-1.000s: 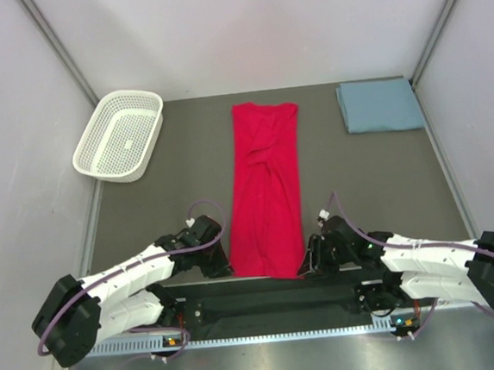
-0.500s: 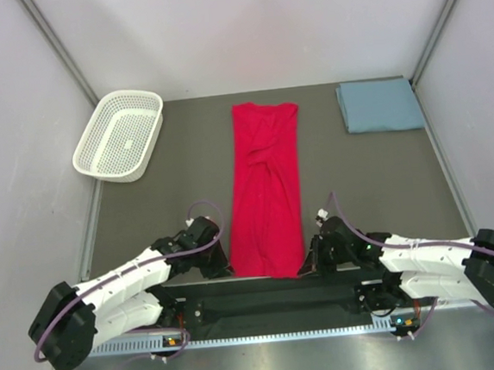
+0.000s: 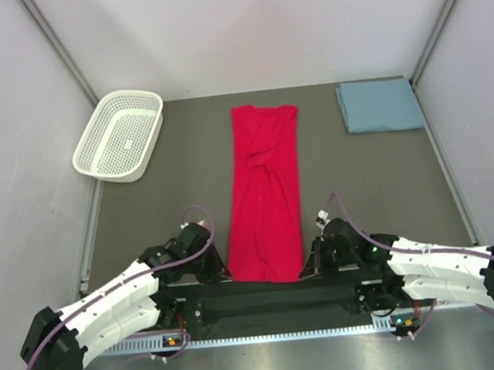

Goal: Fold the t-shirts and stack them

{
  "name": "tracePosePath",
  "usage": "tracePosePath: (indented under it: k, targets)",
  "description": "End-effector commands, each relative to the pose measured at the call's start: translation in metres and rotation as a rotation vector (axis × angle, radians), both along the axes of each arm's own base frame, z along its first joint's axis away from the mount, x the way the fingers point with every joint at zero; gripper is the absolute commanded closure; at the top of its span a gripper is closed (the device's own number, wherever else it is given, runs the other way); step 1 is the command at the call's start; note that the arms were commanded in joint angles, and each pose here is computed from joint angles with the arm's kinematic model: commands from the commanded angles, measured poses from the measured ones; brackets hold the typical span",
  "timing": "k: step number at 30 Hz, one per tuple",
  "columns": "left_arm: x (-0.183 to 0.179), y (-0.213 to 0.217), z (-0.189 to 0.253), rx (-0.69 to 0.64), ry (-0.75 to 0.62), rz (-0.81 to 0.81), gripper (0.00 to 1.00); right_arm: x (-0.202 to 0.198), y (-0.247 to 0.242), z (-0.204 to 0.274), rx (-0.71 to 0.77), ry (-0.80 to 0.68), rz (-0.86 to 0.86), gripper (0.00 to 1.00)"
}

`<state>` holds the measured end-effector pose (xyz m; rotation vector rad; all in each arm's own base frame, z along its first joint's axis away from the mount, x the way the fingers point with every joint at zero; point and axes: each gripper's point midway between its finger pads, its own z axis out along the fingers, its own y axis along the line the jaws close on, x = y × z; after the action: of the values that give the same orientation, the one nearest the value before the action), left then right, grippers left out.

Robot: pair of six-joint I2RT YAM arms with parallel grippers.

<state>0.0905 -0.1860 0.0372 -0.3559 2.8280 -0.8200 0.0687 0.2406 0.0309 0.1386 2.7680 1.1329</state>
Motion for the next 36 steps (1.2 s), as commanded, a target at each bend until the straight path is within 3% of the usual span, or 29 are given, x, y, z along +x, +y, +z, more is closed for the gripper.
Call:
tracePosePath:
  k: [1, 6, 12, 20, 24, 30, 36]
  targets:
    - [0.008, -0.007, 0.02, -0.012, -0.027, -0.008, 1.0, 0.0, 0.002, 0.013, -0.004, -0.016, 0.024, 1.0]
    - [0.04, -0.01, 0.049, 0.025, -0.143, 0.027, 1.0, 0.022, -0.003, 0.028, 0.036, -0.042, -0.02, 1.0]
    - [0.081, -0.026, 0.059, 0.083, -0.134, -0.012, 1.0, 0.065, -0.014, 0.052, 0.006, -0.084, 0.006, 1.0]
    - [0.184, -0.022, 0.083, 0.027, -0.176, 0.011, 1.0, 0.149, -0.024, 0.073, -0.051, -0.135, 0.024, 1.0]
    - [0.222, -0.037, 0.068, 0.011, -0.087, -0.05, 1.0, 0.185, -0.025, 0.075, -0.071, -0.112, 0.047, 1.0]
    - [0.276, -0.058, 0.075, -0.028, -0.122, -0.054, 1.0, 0.234, -0.026, 0.073, -0.087, -0.098, 0.061, 1.0]
    - [0.31, -0.053, 0.067, -0.028, -0.124, -0.024, 1.0, 0.27, -0.029, 0.068, -0.081, -0.078, 0.048, 1.0]
